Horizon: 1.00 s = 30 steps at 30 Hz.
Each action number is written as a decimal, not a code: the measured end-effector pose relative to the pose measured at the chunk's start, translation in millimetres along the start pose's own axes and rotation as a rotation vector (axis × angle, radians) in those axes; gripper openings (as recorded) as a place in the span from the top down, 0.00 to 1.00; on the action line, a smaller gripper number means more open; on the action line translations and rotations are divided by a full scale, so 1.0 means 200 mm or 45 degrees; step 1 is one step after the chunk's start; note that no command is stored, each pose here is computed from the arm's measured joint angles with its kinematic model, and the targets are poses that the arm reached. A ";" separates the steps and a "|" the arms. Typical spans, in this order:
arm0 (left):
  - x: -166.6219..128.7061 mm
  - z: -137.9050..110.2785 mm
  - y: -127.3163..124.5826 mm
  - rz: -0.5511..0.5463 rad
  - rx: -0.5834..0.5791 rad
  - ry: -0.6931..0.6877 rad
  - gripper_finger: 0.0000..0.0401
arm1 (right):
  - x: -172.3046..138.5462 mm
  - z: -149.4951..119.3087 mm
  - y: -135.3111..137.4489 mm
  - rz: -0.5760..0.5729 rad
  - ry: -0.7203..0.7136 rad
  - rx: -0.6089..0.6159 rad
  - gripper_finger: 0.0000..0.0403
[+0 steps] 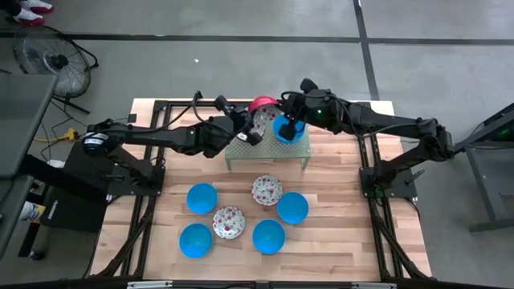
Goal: Pick & Place Mini bowls
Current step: Stack the patterned red bowl on the patterned red bowl on the shelf
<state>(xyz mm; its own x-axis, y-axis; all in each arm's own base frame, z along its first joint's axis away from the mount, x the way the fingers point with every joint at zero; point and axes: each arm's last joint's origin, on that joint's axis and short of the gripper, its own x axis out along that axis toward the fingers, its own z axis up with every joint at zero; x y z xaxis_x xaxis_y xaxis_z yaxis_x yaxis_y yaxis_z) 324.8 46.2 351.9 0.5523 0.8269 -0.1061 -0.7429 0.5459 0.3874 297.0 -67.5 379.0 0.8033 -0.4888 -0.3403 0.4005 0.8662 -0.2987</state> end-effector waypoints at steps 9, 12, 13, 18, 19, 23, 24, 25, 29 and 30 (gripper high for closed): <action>0.01 -0.03 0.00 0.011 0.138 0.040 0.98 | -0.01 0.01 0.03 0.195 -0.040 -0.062 0.99; 0.01 -0.02 0.00 0.001 0.123 0.030 0.98 | -0.01 0.01 0.02 0.176 -0.045 -0.059 0.99; 0.01 -0.02 0.00 0.002 0.122 0.032 0.98 | -0.01 0.01 0.02 0.173 -0.044 -0.059 0.99; 0.00 -0.03 0.00 0.000 0.116 0.042 0.98 | -0.02 0.01 -0.01 0.149 -0.041 -0.047 1.00; 0.00 -0.03 0.00 0.002 0.115 0.047 0.98 | -0.03 0.01 -0.02 0.143 -0.050 -0.035 1.00; -0.01 -0.01 0.07 -0.005 0.066 0.104 0.98 | -0.11 0.03 -0.10 0.114 -0.084 0.085 0.95; -0.02 0.01 0.10 -0.026 0.050 0.134 0.98 | -0.13 0.03 -0.13 0.101 -0.083 0.115 0.93; -0.02 0.03 0.13 -0.049 0.040 0.173 0.98 | -0.14 0.02 -0.15 0.088 -0.079 0.148 0.91; -0.02 0.14 0.30 -0.205 0.015 0.322 0.98 | -0.20 -0.01 -0.24 0.035 -0.016 0.231 0.84; -0.02 0.17 0.34 -0.249 0.008 0.345 0.98 | -0.21 -0.02 -0.26 0.025 0.002 0.248 0.83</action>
<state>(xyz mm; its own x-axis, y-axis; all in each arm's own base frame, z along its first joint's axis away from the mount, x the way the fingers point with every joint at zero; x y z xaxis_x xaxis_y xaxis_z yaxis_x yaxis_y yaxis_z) 284.8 76.5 409.7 0.5627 0.7129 -0.4185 -0.6301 0.6976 0.3411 241.0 -91.8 405.1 0.8113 -0.4717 -0.3456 0.4626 0.8792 -0.1140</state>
